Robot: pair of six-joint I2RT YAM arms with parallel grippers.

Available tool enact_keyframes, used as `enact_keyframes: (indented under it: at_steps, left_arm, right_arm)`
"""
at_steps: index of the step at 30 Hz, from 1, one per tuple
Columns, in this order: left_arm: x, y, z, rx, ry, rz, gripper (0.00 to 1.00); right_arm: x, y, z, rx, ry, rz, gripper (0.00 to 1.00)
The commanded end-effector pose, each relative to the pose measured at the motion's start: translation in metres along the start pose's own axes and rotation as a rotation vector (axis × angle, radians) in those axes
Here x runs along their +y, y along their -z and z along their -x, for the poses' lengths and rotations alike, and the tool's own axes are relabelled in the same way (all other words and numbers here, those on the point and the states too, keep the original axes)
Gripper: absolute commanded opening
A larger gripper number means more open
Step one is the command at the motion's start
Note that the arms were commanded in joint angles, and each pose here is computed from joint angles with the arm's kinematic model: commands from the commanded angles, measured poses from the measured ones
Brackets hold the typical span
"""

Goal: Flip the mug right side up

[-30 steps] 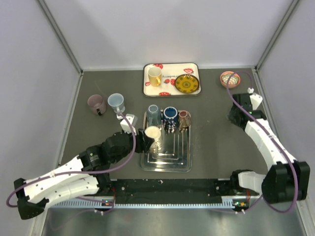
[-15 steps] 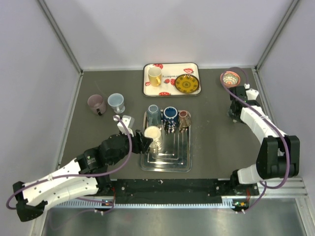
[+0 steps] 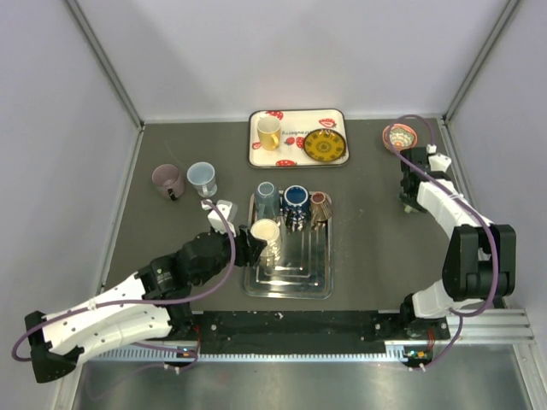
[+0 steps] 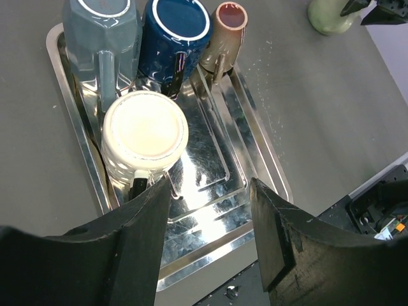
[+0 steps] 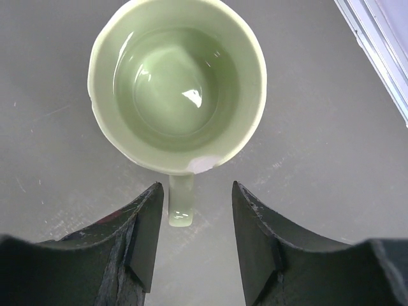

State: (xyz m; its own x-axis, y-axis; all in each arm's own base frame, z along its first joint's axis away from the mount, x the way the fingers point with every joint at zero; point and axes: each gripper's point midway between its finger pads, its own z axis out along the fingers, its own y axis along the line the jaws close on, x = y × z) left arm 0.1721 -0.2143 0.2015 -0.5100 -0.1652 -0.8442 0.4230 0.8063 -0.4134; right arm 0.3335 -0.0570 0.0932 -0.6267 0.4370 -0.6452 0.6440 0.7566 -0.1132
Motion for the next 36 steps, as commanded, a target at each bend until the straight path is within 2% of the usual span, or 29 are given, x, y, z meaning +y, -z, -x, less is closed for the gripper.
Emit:
enact_keyframes:
  at_steps: [1,6,14,21,28,36]
  left_arm:
    - [-0.006,-0.004,0.008,-0.035,-0.002,-0.017,0.58]
    - [-0.006,-0.005,0.009,-0.034,-0.003,-0.014,0.58]
    - [-0.008,-0.007,0.006,-0.024,0.003,-0.021,0.58]
    - [-0.009,-0.005,0.005,-0.024,0.009,-0.028,0.57]
    - [-0.009,-0.003,0.005,-0.028,0.023,-0.037,0.56]
    - [-0.008,-0.003,0.009,-0.041,0.026,-0.029,0.56]
  right_arm:
    - [0.006,-0.005,0.015,-0.041,-0.043,0.005,0.45]
    - [0.007,-0.011,0.011,-0.019,-0.043,0.012,0.37]
    - [0.007,-0.013,0.009,-0.013,-0.044,0.027,0.2]
    - [0.005,-0.016,0.003,0.001,-0.021,0.024,0.01]
    - [-0.003,-0.016,-0.006,0.018,-0.038,0.038,0.0]
    - [-0.003,0.033,0.014,-0.084,-0.082,0.198,0.0]
